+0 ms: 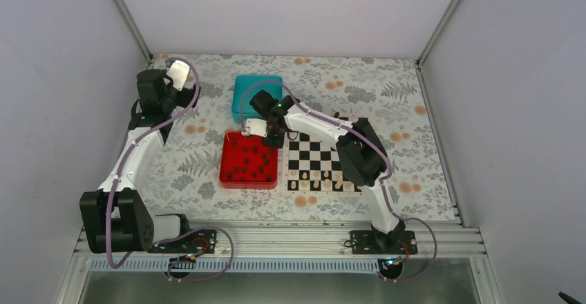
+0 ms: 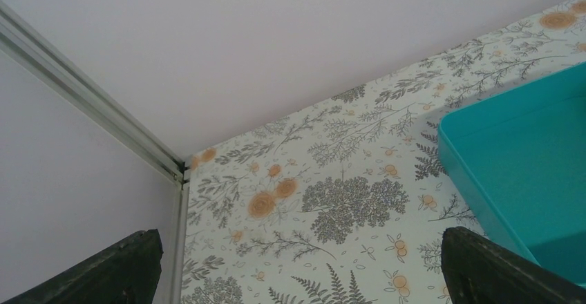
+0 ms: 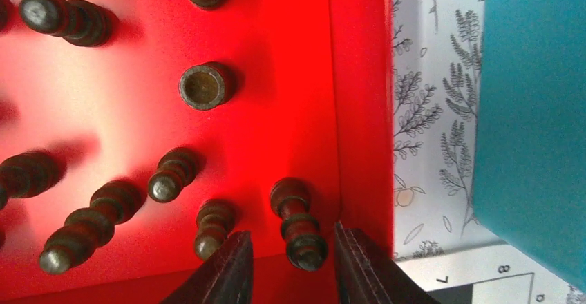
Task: Set up the chess pieces on the board
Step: Pick up the chess piece from the storage box, then place the chess piece on the chessboard.
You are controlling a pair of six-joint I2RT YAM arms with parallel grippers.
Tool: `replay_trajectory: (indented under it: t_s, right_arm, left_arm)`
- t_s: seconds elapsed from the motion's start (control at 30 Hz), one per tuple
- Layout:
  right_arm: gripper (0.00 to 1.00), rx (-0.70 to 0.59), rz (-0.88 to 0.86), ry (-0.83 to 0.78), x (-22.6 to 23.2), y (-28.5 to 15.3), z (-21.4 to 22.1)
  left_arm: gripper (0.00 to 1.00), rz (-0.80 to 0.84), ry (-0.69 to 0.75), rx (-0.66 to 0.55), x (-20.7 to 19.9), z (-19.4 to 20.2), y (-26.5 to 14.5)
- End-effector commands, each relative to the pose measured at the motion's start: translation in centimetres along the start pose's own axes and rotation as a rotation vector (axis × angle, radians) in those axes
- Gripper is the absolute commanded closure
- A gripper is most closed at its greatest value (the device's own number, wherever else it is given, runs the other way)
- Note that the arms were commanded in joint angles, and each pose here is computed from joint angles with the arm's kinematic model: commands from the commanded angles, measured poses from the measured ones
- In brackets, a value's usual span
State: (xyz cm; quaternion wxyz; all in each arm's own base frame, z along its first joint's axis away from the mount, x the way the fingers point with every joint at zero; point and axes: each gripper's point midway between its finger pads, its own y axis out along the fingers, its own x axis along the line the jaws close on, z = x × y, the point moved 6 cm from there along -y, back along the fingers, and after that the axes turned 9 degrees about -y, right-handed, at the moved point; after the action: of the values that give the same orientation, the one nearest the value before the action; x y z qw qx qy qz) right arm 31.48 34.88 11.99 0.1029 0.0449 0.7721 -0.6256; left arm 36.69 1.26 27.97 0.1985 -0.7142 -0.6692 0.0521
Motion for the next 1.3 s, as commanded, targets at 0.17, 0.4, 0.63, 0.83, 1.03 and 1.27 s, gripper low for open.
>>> replay_trajectory:
  t_s: [0.17,0.4,0.63,0.83,1.03,1.27]
  right_arm:
    - [0.70,0.018,-0.019,0.001,0.3,1.7,-0.3]
    - [0.86,0.002,-0.004,0.002,0.1,1.3,-0.6]
    - [0.93,-0.036,0.025,0.007,-0.5,-0.5,-1.2]
    - [0.95,-0.121,0.062,0.022,-1.8,-5.7,-2.2]
    - [0.96,-0.140,0.105,0.078,-4.4,-10.7,0.7]
    - [0.96,-0.065,0.111,0.252,-8.1,-12.1,10.8]
  left_arm:
    - [0.00,0.002,0.010,-0.029,0.2,-0.4,-0.5]
    - [0.00,0.005,0.009,-0.026,0.3,-0.3,-0.3]
    - [0.00,0.005,0.007,-0.026,0.3,-0.3,-0.4]
    - [0.00,0.001,0.006,-0.029,0.4,-0.4,-0.5]
    - [0.00,0.000,0.006,-0.029,0.4,-0.5,-0.5]
    - [0.00,0.005,0.003,-0.030,0.3,-0.6,-0.5]
